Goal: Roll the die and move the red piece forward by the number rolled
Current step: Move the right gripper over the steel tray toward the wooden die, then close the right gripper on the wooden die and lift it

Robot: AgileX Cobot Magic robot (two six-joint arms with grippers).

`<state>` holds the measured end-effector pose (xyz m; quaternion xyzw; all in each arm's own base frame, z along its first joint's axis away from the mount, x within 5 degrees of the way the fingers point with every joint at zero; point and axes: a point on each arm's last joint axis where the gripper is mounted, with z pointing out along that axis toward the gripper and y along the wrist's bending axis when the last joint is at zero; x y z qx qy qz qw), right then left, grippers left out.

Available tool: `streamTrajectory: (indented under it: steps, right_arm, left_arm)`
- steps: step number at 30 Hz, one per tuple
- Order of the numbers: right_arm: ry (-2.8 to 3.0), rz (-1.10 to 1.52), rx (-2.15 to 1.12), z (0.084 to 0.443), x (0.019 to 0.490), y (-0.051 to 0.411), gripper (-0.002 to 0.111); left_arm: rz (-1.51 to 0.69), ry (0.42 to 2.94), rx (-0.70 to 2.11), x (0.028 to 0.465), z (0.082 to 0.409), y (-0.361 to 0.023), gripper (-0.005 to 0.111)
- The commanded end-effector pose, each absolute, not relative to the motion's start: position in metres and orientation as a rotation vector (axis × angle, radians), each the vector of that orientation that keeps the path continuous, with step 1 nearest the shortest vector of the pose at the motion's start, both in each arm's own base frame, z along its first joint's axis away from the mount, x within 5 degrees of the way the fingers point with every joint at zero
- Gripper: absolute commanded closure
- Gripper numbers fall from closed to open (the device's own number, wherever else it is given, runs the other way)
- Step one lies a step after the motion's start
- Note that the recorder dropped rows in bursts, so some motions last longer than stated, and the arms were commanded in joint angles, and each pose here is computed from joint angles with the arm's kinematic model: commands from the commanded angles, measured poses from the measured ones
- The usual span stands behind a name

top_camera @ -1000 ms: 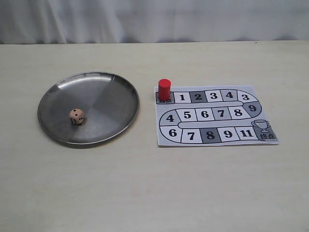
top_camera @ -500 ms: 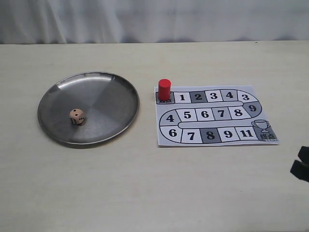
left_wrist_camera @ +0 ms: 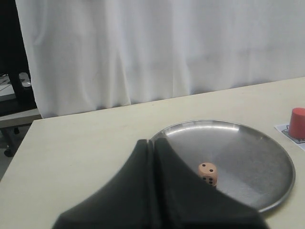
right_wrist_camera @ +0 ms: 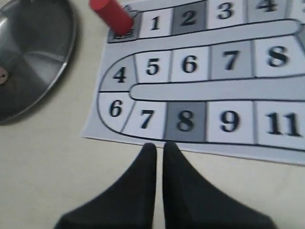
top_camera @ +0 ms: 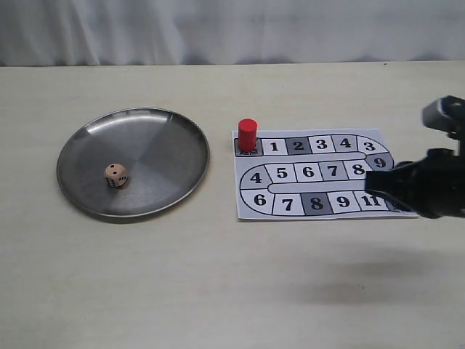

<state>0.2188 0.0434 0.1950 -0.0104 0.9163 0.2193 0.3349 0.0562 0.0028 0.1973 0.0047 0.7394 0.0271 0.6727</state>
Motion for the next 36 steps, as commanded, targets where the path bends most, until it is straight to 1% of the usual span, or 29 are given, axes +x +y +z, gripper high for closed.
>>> streamTrajectory:
  steps: [1,4,7,10,12,14,17,21,23,29,34,36]
  right_arm:
    - [2.364,0.688,-0.307,0.188,0.246,0.094,0.1]
    - [2.361,0.663,-0.456,0.181,0.268,0.137,0.087]
    - [2.344,0.617,-0.562,0.172,0.29,0.184,0.071]
    - [2.274,0.651,-0.708,0.17,0.306,0.237,0.055]
    - [2.224,0.67,-0.799,0.168,0.314,0.267,0.047]
    - [2.15,0.647,-0.931,0.164,0.322,0.295,0.042]
    - [2.058,0.602,-1.074,0.156,0.334,0.324,0.038]
    - [2.026,0.593,-1.077,0.14,0.354,0.346,0.033]
    - [2.008,0.593,-1.075,0.135,0.363,0.354,0.033]
    - [1.987,0.571,-1.112,0.111,0.377,0.367,0.033]
    - [2.011,0.563,-1.131,0.093,0.378,0.368,0.033]
    - [2.015,0.563,-1.132,0.091,0.378,0.368,0.035]
  left_arm:
    - [0.053,1.655,0.018,0.056,0.198,0.002,0.107]
    - [0.053,1.655,0.018,0.056,0.198,0.002,0.107]
    - [0.053,1.655,0.018,0.056,0.198,0.002,0.107]
    - [0.053,1.655,0.018,0.056,0.198,0.002,0.107]
    - [0.053,1.655,0.018,0.056,0.198,0.002,0.107]
    - [0.053,1.655,0.018,0.056,0.198,0.002,0.107]
    - [0.053,1.655,0.018,0.056,0.198,0.002,0.107]
    - [0.053,1.655,0.018,0.056,0.198,0.002,0.107]
    - [0.053,1.655,0.018,0.056,0.198,0.002,0.107]
    - [0.053,1.655,0.018,0.056,0.198,0.002,0.107]
    - [0.053,1.655,0.018,0.056,0.198,0.002,0.107]
    - [0.053,1.655,0.018,0.056,0.198,0.002,0.107]
